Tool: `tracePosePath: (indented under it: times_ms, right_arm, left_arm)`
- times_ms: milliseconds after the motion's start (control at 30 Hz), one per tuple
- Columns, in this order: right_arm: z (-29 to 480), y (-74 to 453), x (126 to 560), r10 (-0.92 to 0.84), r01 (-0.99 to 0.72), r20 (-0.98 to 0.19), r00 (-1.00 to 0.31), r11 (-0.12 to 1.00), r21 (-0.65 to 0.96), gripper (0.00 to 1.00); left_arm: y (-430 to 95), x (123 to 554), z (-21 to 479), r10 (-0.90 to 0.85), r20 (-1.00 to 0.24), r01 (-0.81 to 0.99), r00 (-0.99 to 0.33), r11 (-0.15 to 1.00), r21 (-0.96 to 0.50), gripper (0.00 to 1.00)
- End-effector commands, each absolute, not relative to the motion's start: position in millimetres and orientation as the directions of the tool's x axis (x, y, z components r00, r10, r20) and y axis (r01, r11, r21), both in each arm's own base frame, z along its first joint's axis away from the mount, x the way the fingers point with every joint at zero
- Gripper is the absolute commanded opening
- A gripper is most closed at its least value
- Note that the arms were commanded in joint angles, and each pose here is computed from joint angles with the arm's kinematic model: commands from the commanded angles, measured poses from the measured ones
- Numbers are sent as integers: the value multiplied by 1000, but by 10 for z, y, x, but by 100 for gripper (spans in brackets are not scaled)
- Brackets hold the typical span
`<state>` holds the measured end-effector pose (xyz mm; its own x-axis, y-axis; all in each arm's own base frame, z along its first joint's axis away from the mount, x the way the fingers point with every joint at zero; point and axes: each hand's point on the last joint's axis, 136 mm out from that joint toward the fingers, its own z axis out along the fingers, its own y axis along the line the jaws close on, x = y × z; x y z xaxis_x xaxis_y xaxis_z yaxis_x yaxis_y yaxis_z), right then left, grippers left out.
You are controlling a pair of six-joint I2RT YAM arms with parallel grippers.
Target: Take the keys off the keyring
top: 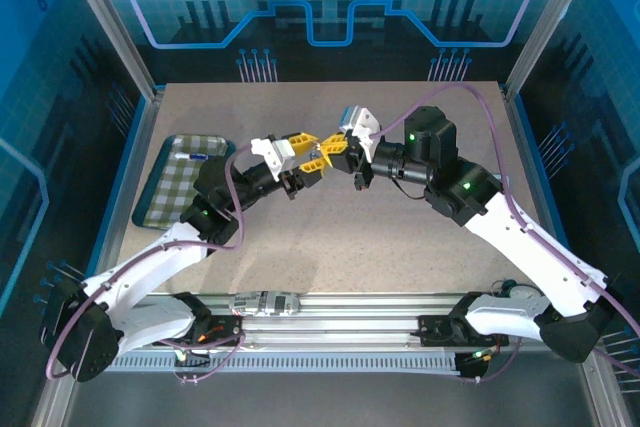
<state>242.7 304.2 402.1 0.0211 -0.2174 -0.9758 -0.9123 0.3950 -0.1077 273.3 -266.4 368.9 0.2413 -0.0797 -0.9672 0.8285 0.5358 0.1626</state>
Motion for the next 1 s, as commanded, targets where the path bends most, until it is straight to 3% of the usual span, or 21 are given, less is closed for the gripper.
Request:
tracePosePath:
  times_ms: [0, 133, 267, 400, 800, 967]
  right_arm:
    - [4317, 3003, 2365, -152, -913, -986, 67, 389, -122, 0]
    - [4322, 3008, 2366, -144, -916, -988, 62, 385, -114, 0]
    - [4303, 3010, 2368, -144, -917, -988, 56, 384, -108, 0]
    - [4299, 3012, 2363, -140, -919, -989, 52, 381, -103, 0]
    - [4316, 2985, 2349, -131, -917, -990, 56, 386, -103, 0]
    - [4317, 2927, 2351, -127, -906, -988, 89, 402, -133, 0]
  left_arm:
    - [-2641, 2715, 3752, -112, -954, 815, 279, 553, 173, 41]
    - [-2650, 2713, 3757, -112, -952, 817, 284, 549, 179, 33]
    - [-2639, 2716, 3793, -124, -948, 811, 294, 556, 179, 40]
    - [-2640, 2699, 3838, -129, -942, 811, 309, 553, 190, 38]
    - [-2635, 2669, 3856, -128, -940, 813, 317, 547, 200, 2]
    - [-2592, 2641, 3867, -107, -938, 800, 330, 559, 218, 0]
